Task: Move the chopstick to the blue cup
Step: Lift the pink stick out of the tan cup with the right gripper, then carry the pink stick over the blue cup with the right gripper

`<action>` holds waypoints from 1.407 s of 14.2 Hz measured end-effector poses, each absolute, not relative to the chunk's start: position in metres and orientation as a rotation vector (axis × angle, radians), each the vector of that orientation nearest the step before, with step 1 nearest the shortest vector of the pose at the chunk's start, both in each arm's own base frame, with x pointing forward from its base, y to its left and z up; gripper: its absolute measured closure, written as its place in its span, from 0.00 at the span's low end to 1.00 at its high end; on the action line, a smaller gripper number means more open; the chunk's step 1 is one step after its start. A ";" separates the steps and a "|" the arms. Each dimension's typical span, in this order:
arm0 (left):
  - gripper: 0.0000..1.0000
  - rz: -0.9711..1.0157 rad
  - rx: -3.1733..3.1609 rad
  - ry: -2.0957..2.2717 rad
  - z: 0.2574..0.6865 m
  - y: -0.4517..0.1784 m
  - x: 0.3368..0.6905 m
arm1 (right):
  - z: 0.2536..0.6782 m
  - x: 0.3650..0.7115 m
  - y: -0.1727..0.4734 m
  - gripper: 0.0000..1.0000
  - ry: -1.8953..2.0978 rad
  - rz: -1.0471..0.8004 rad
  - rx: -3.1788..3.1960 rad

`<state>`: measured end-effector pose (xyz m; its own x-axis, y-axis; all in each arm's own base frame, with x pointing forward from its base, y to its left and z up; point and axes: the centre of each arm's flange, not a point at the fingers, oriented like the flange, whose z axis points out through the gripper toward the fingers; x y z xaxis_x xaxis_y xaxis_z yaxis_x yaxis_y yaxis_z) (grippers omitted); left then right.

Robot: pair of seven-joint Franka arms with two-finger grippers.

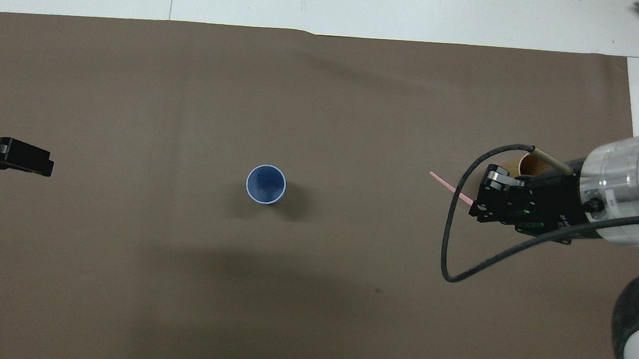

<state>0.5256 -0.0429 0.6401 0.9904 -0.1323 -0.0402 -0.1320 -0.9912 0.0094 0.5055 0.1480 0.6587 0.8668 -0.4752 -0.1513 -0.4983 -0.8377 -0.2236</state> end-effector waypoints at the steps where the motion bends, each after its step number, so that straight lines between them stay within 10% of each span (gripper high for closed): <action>1: 0.00 -0.064 3.127 -0.210 0.640 -0.044 0.526 | 0.662 0.506 0.155 0.91 0.783 0.135 -2.749; 20: 0.00 -0.064 3.127 -0.203 0.640 -0.041 0.526 | 0.593 0.522 0.403 0.91 1.236 0.328 -2.385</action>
<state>0.5257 -0.0413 0.6401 0.9908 -0.1294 -0.0402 -0.1291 -0.9916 0.0096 0.5219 0.4026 0.5925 0.5744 -0.7162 -0.3965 -0.8185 -0.5089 -0.2666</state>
